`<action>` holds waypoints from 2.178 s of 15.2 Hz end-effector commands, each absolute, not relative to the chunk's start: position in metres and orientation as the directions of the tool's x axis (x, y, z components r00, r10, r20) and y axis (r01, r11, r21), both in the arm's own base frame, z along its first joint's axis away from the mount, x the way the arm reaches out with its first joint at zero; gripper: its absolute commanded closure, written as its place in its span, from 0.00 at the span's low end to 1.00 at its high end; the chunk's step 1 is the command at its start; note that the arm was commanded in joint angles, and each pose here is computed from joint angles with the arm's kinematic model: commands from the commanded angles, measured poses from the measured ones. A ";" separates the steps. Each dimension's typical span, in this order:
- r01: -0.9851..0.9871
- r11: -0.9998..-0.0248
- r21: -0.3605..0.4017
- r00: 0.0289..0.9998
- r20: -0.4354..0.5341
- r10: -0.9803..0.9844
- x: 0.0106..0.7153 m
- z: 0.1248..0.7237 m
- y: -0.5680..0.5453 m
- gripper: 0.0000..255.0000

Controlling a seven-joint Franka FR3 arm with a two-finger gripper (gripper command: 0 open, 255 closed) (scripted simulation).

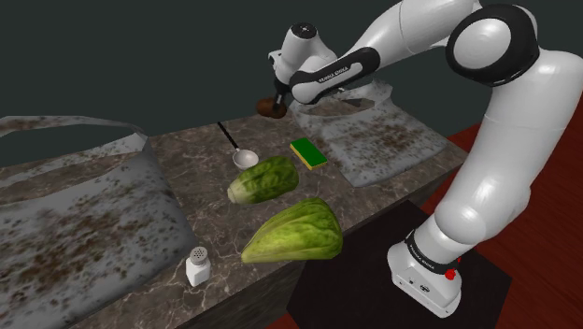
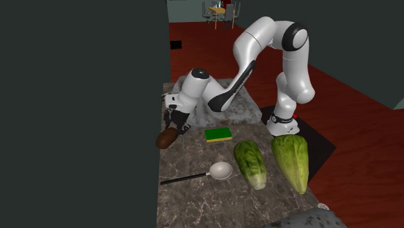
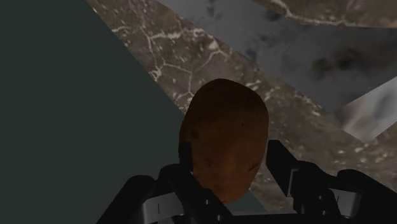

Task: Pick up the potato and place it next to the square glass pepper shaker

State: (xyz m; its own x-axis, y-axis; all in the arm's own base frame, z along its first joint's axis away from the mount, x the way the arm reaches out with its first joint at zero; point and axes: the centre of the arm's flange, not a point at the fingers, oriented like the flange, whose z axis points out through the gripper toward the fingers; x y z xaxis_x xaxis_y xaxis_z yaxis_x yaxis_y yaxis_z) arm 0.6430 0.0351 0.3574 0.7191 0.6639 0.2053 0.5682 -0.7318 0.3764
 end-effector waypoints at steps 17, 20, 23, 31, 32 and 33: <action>0.343 -0.884 0.318 0.848 0.299 0.437 0.621 0.347 0.036 0.00; 0.343 -0.884 0.318 0.848 0.299 0.437 0.627 0.335 0.034 0.00; 0.343 -0.884 0.318 0.848 0.299 0.437 0.627 0.335 0.034 0.00; 0.343 -0.884 0.318 0.848 0.299 0.437 0.627 0.335 0.034 1.00; 0.343 -0.884 0.318 0.848 0.299 0.437 0.627 0.335 0.034 1.00; 0.343 -0.884 0.318 0.848 0.299 0.437 0.627 0.335 0.034 1.00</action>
